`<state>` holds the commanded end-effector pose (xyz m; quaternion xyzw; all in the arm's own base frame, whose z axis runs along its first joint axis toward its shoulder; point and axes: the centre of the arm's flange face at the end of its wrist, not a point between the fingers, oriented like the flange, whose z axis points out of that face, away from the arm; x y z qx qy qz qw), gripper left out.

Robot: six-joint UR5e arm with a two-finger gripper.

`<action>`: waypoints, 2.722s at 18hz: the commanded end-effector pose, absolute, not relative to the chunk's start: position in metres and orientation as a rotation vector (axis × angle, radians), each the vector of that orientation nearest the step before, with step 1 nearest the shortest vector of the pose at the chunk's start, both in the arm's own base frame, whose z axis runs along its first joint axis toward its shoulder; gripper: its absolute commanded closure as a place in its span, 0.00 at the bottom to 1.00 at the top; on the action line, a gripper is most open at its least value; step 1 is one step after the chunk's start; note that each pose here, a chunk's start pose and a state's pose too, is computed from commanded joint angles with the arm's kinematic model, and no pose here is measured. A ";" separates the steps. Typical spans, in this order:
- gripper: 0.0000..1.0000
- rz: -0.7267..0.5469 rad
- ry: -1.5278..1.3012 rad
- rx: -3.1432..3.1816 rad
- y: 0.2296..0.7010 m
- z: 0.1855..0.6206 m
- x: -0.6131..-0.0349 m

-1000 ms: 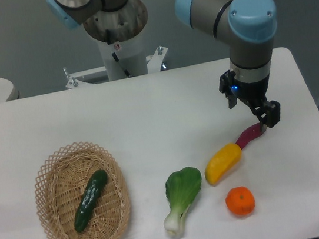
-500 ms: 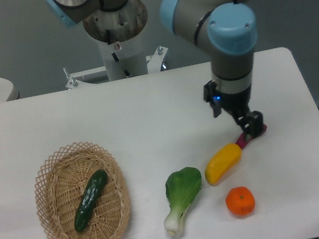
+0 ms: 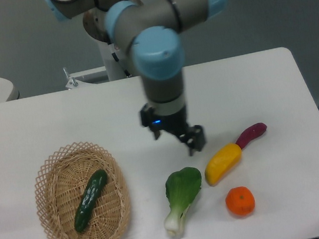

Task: Pick up the cucumber from the basket
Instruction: 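Move the gripper from the eggplant over to the wicker basket, then lower the gripper onto the green cucumber and close on it, then lift the cucumber out of the basket and carry it toward the bok choy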

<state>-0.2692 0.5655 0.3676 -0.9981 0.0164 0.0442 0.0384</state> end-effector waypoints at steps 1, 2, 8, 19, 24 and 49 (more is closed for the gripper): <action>0.00 0.117 -0.012 -3.064 0.571 0.361 -0.261; 0.00 0.103 -0.038 -3.061 0.578 0.357 -0.249; 0.00 0.097 -0.092 -3.033 0.627 0.300 -0.201; 0.00 0.068 0.035 -3.092 0.648 0.234 -0.176; 0.00 0.066 0.040 -3.097 0.643 0.217 -0.171; 0.79 0.187 0.160 -2.973 0.636 0.296 -0.187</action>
